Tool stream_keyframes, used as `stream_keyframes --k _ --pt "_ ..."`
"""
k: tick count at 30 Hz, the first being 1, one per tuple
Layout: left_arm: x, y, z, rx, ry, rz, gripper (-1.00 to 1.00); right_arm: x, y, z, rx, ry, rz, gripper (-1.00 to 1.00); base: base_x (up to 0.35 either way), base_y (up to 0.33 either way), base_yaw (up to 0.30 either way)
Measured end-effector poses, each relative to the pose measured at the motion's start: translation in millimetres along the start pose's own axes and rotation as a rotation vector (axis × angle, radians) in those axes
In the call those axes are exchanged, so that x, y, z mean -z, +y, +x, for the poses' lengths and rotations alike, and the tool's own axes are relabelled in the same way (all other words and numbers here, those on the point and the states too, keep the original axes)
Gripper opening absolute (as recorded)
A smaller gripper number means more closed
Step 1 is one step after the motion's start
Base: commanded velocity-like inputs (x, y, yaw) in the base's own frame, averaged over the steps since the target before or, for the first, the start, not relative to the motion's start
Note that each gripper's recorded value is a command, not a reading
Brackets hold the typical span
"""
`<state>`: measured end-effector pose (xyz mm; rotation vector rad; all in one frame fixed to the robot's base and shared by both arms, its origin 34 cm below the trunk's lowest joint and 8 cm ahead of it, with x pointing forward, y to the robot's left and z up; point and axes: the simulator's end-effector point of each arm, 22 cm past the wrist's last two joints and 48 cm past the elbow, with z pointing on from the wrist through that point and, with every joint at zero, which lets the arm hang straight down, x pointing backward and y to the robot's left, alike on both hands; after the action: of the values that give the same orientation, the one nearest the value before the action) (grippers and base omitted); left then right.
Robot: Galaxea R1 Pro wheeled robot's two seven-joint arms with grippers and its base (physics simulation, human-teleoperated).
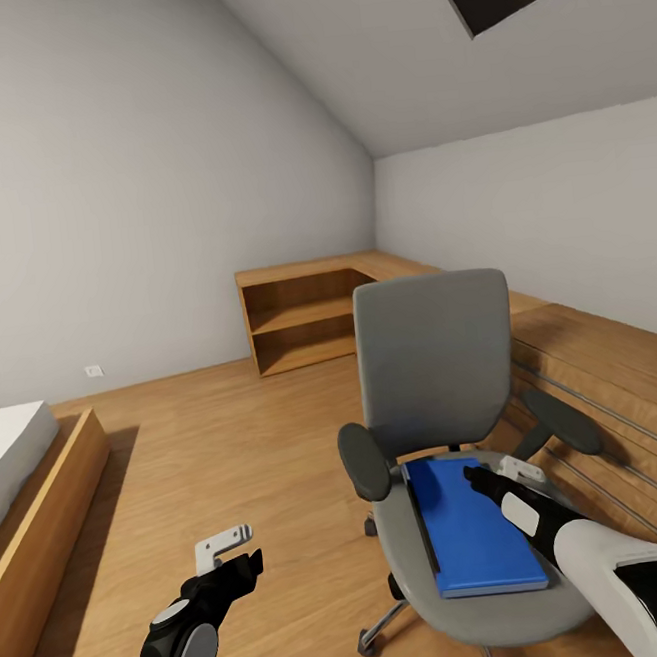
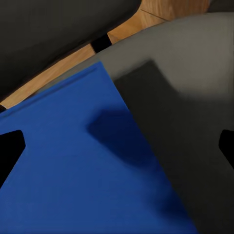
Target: In the bedroom, organize the workspace by keeping the computer under the desk, ensuring the monitor is on the desk, placing the keyboard on the desk next to the monitor, placing the mouse on the desk next to the keyboard, moving the folder from the swivel chair onto the desk next to the mouse, stacking the notebook on top of the folder with the pen on top of the notebook, and positioning the swivel chair next to the desk.
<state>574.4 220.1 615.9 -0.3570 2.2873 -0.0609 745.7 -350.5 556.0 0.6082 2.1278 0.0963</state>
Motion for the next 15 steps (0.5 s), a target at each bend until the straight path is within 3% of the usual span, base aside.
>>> stream_keyframes --k 10,15 --pt "-0.7 0.6 1.5 -0.001 0.004 -0.002 1.0 0.0 0.0 0.0 0.0 0.0 0.0 1.0 0.003 0.0 0.0" --pt "-0.5 0.6 1.5 -0.001 0.003 -0.002 1.0 0.3 0.2 -0.4 0.001 -0.001 0.0 1.0 0.16 0.0 0.0"
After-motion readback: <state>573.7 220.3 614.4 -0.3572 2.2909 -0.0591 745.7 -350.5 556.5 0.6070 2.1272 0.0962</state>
